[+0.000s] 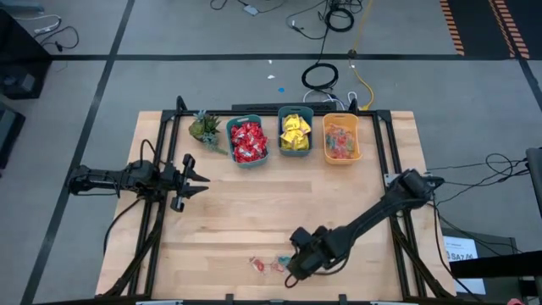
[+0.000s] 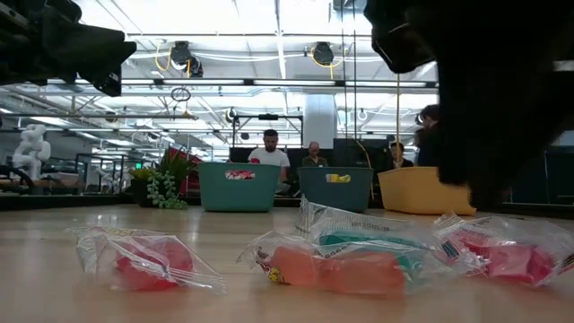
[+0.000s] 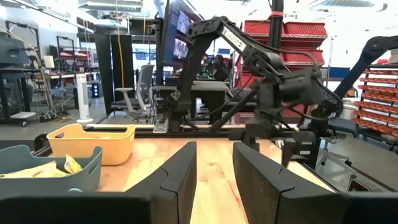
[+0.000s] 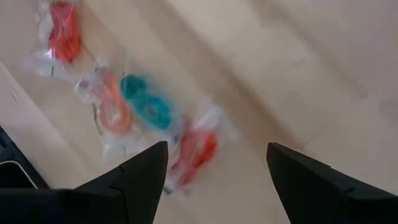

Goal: Sort candy
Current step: Put the red gummy candy into the yellow bin

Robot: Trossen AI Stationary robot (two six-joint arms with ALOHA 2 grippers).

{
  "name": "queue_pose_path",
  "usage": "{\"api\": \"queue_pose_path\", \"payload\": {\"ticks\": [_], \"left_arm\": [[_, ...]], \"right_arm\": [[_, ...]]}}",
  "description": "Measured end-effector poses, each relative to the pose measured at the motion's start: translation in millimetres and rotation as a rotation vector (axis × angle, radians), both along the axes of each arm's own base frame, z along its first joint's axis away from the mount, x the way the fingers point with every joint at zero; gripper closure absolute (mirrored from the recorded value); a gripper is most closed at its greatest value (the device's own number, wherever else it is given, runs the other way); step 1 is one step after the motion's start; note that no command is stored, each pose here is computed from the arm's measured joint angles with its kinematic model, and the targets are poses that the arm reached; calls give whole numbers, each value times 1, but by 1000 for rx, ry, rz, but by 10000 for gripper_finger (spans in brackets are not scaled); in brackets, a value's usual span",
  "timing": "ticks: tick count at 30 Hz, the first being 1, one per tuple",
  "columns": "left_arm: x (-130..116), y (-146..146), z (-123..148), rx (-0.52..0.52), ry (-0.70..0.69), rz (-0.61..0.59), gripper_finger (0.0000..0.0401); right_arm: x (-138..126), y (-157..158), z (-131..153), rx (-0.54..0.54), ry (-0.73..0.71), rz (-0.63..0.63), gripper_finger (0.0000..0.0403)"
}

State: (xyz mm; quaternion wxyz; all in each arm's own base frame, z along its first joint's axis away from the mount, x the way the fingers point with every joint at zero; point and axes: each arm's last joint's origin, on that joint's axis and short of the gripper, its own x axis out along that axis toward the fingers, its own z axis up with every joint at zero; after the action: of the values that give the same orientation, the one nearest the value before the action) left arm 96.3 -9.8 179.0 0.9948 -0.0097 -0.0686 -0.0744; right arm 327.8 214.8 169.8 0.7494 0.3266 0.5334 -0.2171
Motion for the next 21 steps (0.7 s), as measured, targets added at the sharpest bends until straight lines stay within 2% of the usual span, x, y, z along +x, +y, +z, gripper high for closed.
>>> {"api": "queue_pose_path", "payload": {"ticks": [7,10,13,18,19,21], "left_arm": [[0,0,0,0,0,0,287],[0,0,0,0,0,0,287],[0,0,0,0,0,0,287],[0,0,0,0,0,0,287],[0,0,0,0,1,0,287],[0,0,0,0,0,0,287]], "right_arm": [[3,12,-28,13,106,-104,138],[3,13,-36,-1,126,-103,154],[2,12,-36,-7,146,-96,208],[-5,6,-27,-60,183,-39,361],[-7,4,-24,-68,198,-22,380],[-11,-1,-16,-82,210,-7,388]]}}
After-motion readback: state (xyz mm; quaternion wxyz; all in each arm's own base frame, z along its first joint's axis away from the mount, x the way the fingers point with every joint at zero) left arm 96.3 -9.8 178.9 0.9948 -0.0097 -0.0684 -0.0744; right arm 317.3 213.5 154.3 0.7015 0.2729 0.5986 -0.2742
